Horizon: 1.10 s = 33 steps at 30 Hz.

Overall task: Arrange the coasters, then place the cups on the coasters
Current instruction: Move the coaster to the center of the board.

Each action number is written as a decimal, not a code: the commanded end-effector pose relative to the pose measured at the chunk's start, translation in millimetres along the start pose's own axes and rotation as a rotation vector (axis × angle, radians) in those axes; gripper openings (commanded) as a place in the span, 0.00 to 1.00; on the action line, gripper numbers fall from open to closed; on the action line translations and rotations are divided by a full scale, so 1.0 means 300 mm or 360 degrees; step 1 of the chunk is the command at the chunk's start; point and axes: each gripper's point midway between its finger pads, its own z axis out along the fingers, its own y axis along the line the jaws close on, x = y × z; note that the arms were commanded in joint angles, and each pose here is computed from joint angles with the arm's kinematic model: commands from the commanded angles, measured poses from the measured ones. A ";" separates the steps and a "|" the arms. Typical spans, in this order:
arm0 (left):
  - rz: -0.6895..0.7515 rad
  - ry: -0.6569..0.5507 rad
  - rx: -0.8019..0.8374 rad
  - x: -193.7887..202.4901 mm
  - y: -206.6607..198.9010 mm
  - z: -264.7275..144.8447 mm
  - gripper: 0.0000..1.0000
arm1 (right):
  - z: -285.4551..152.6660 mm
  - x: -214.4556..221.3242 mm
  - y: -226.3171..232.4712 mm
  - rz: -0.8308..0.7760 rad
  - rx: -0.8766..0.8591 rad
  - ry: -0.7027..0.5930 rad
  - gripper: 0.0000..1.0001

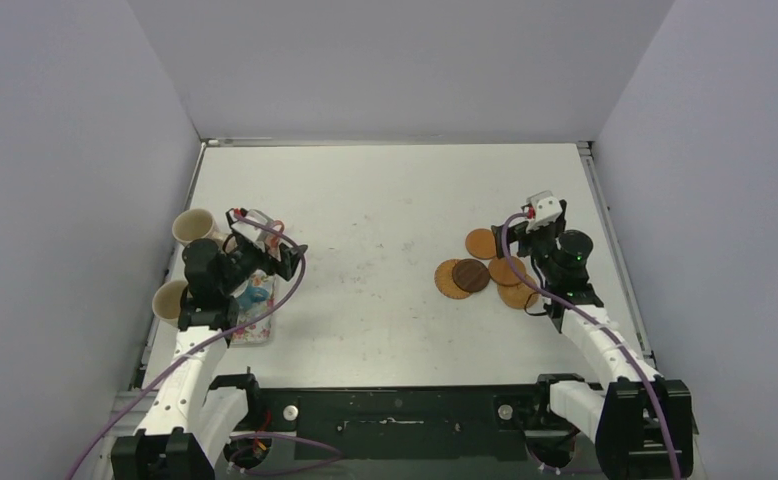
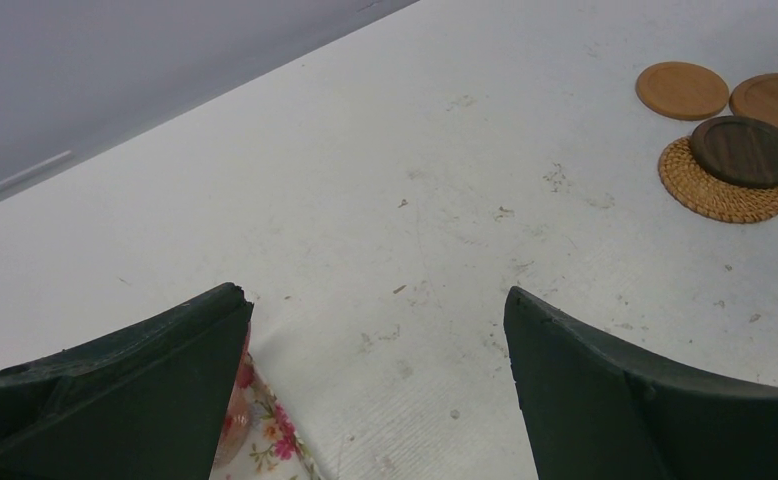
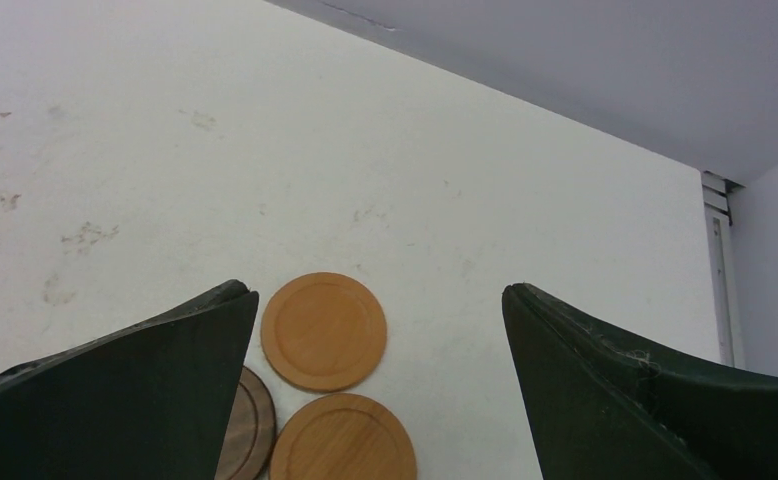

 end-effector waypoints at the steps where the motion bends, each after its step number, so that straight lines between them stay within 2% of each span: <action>1: 0.0063 -0.0123 -0.0060 -0.072 0.019 -0.006 0.97 | 0.045 -0.060 -0.127 0.0014 0.0283 -0.0042 1.00; 9: 0.0066 -0.0144 -0.0082 -0.075 0.023 -0.009 0.97 | 0.138 0.103 -0.200 0.0071 0.0388 0.0352 1.00; 13: 0.0074 -0.0158 -0.0086 -0.077 0.021 -0.014 0.97 | 0.145 0.119 -0.219 0.0076 0.0428 0.0401 1.00; 18: 0.0072 -0.0154 -0.0090 -0.068 0.026 -0.007 0.97 | 0.151 0.128 -0.186 0.0060 0.0330 0.0408 1.00; 25: 0.0063 -0.0140 -0.0095 -0.058 0.031 -0.001 0.97 | 0.208 0.241 -0.114 0.0087 0.0088 0.0639 1.00; 33: 0.0064 -0.0144 -0.0104 -0.062 0.034 -0.002 0.97 | 0.229 0.326 -0.093 0.0114 0.0026 0.0797 1.00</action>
